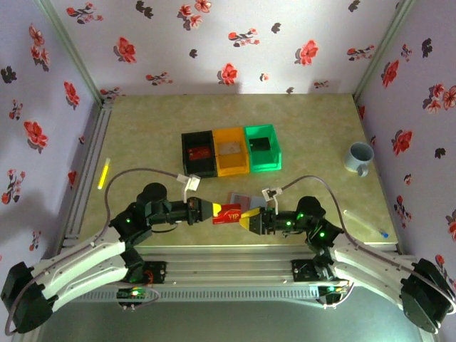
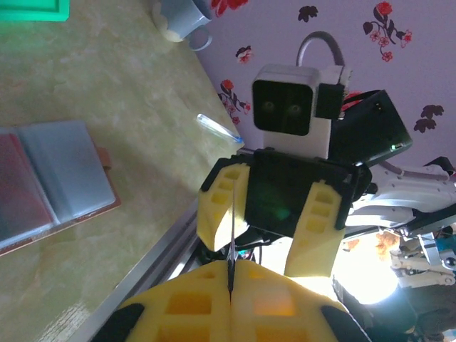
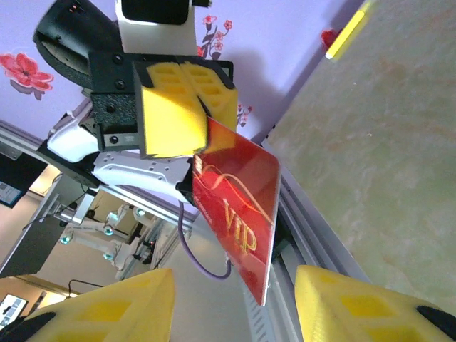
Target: Take the credit cards out of the card holder
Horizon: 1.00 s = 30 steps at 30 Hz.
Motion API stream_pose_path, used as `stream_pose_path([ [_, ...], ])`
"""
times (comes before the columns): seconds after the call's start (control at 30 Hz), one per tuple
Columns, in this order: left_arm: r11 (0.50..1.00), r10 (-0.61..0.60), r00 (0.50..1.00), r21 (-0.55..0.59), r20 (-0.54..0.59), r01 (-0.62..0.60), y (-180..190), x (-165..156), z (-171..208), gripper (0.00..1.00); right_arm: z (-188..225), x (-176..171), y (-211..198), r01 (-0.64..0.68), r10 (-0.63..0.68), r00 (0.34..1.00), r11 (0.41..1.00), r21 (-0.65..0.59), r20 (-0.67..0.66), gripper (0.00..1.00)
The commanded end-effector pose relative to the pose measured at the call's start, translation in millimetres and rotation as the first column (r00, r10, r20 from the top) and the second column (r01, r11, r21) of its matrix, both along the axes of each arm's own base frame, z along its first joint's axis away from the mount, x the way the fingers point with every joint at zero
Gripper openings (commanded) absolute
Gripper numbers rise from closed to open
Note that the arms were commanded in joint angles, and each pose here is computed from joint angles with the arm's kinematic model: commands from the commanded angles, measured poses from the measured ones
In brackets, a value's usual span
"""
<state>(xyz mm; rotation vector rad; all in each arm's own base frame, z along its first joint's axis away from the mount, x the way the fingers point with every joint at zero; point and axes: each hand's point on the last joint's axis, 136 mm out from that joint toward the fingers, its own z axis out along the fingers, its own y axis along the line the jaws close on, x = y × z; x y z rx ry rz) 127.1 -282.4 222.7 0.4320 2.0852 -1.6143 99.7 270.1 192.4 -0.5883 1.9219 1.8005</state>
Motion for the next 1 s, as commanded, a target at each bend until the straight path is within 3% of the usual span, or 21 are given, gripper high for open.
stream_pose_path([
  [0.0, 0.999, 0.003, 1.000, -0.036, 0.012, -0.003, -1.5, 0.0, 5.1, 0.00, 13.9, 0.9, 3.0, -0.001, -0.002, 0.998, 0.999, 0.043, 0.057, 0.44],
  [0.37, 0.999, -0.006, 1.000, -0.046, 0.007, 0.006, -3.8, -2.7, 1.8, 0.00, 19.9, -1.4, 10.7, -0.024, 0.020, 0.997, 0.998, 0.053, 0.075, 0.27],
  [0.67, 0.999, -0.009, 1.000, -0.040, 0.010, 0.009, -3.4, -3.7, 0.6, 0.00, 21.3, -1.2, 9.4, -0.015, 0.010, 0.996, 0.999, 0.052, 0.093, 0.01],
  [0.87, 1.000, -0.010, 1.000, -0.028, 0.018, 0.010, -2.9, -3.8, 0.7, 0.00, 19.7, 1.4, 6.2, 0.014, -0.017, 0.994, 0.999, 0.035, 0.106, 0.00],
  [0.97, 1.000, -0.006, 1.000, -0.019, 0.029, 0.007, -1.7, -3.2, 3.4, 0.11, 18.2, 1.7, 5.6, 0.019, -0.022, 0.994, 0.999, 0.028, 0.107, 0.00],
])
